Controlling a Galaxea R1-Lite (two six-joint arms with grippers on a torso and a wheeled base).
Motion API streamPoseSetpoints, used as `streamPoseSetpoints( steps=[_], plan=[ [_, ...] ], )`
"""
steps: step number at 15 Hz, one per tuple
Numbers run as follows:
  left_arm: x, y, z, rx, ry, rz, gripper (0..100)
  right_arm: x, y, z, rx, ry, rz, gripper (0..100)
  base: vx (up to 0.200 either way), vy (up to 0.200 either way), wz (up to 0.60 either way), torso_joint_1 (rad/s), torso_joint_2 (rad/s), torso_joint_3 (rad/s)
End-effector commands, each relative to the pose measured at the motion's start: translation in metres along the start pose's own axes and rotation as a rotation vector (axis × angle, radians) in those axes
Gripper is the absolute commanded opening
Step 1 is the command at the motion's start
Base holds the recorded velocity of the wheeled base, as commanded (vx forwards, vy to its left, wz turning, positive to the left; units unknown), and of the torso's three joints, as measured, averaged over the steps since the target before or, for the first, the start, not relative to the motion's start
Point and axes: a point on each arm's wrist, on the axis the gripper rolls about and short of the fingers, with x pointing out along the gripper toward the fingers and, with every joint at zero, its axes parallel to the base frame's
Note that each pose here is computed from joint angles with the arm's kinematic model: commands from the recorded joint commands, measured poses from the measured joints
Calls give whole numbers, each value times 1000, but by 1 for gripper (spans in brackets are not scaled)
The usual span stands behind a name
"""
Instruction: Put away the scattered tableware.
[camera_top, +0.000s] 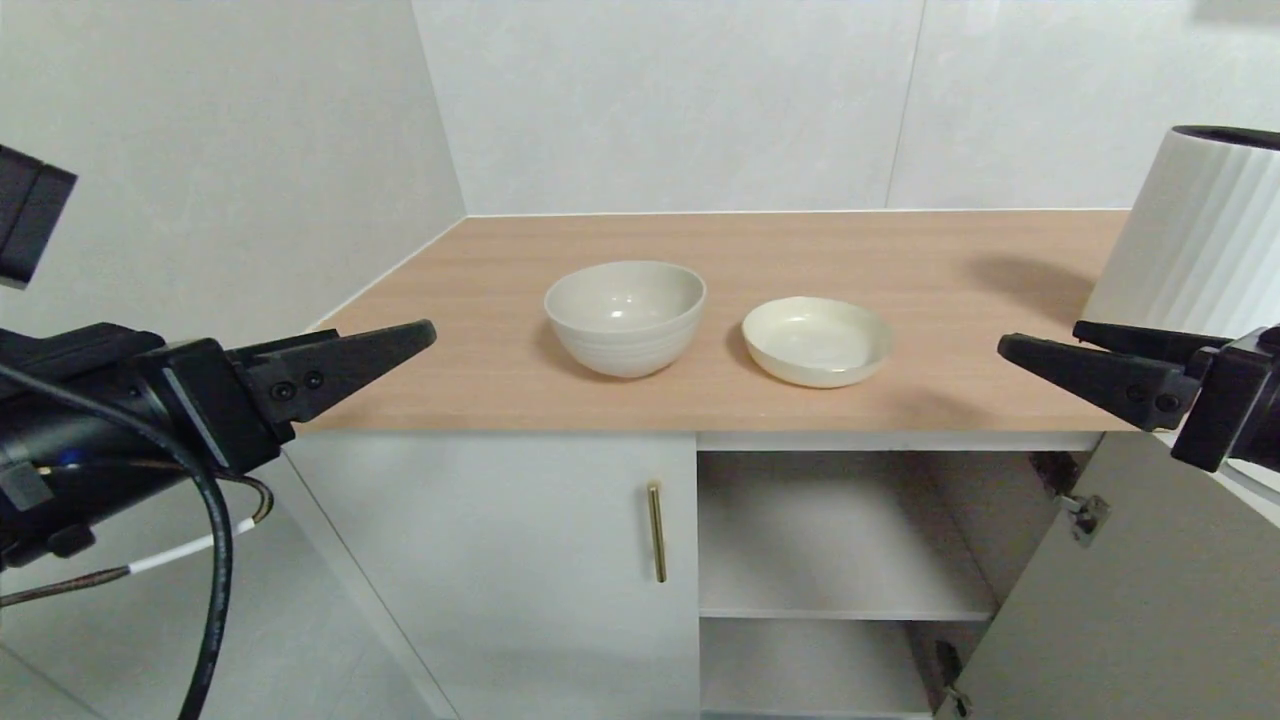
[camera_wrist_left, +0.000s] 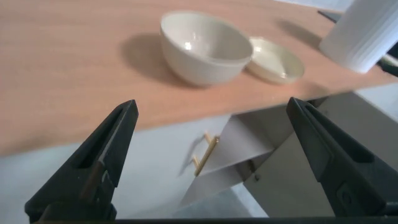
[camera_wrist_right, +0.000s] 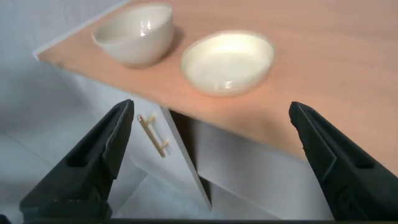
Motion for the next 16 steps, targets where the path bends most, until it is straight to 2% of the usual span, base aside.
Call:
streamPoseSetpoints(
  steps=[1, 7, 10, 14, 16],
  plan=[
    [2, 1, -1, -2, 8, 2, 100, 2, 0, -1, -1, 7, -1, 100, 0, 0, 0, 173, -461, -300],
    [5, 2, -3, -4, 18, 4, 100, 4, -1, -3, -3, 15, 0, 100, 0, 0, 0, 190, -476, -293],
    [8, 0, 5, -2, -2, -2, 100, 15, -4, -10, -35, 48, -7, 100, 0, 0, 0, 157, -370, -217],
    [48, 5, 13, -11, 55, 21, 100, 59, -11, -13, -42, 76, -27, 100, 0, 0, 0, 19, -46, -28],
    [67, 6, 18, -20, 109, 47, 100, 85, -18, 2, -22, 159, -146, 100, 0, 0, 0, 0, 0, 0]
  ],
)
